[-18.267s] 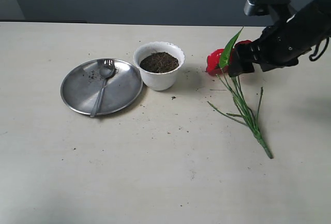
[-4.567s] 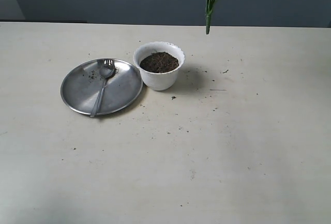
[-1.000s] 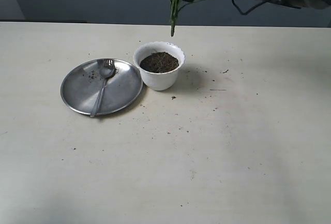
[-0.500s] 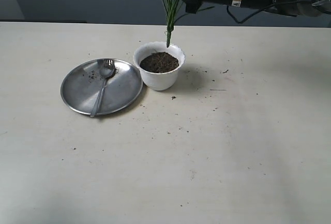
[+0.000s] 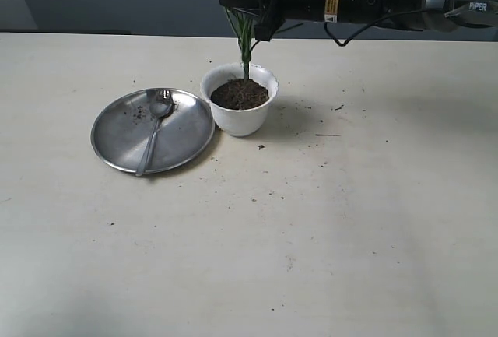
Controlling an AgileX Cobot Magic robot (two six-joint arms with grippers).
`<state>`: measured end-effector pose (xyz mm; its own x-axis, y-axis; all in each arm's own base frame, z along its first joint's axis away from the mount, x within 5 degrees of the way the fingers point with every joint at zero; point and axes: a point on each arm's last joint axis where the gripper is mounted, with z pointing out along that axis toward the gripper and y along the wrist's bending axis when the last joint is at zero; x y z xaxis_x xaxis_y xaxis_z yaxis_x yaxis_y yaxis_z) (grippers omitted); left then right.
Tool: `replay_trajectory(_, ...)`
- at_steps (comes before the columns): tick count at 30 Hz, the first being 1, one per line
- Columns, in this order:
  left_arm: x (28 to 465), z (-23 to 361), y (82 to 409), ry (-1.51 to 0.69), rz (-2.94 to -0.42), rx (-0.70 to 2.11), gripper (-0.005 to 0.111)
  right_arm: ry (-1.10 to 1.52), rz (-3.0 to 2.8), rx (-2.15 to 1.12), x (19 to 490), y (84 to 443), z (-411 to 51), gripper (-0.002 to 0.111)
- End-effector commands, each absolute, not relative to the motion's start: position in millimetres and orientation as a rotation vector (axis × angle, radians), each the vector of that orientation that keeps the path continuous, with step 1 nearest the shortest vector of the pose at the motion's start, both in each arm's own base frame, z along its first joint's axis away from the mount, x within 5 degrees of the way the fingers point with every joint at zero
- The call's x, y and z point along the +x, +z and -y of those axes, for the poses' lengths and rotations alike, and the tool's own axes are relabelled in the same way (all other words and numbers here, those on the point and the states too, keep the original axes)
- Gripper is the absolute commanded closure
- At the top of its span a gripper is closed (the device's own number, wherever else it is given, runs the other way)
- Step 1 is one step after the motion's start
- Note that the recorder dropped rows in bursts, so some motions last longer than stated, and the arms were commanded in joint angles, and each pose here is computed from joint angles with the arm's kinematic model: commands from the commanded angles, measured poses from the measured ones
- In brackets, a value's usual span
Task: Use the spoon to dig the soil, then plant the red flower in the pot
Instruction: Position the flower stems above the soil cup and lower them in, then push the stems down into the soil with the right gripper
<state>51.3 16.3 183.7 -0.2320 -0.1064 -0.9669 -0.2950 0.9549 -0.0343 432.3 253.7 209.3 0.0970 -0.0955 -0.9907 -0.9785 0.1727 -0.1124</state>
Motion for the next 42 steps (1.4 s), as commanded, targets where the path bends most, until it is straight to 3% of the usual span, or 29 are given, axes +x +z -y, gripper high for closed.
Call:
replay_trajectory(1,51.4,-15.5,182.9,0.164,-1.798,-0.296,0.106,0.947,-1.247,-1.194,437.2,217.3,-256.9,0.109)
replay_trajectory(42,51.4,-15.5,182.9,0.164,-1.798,-0.296,0.106,1.078,-1.325,-1.303,440.1,188.6,-279.1,0.109)
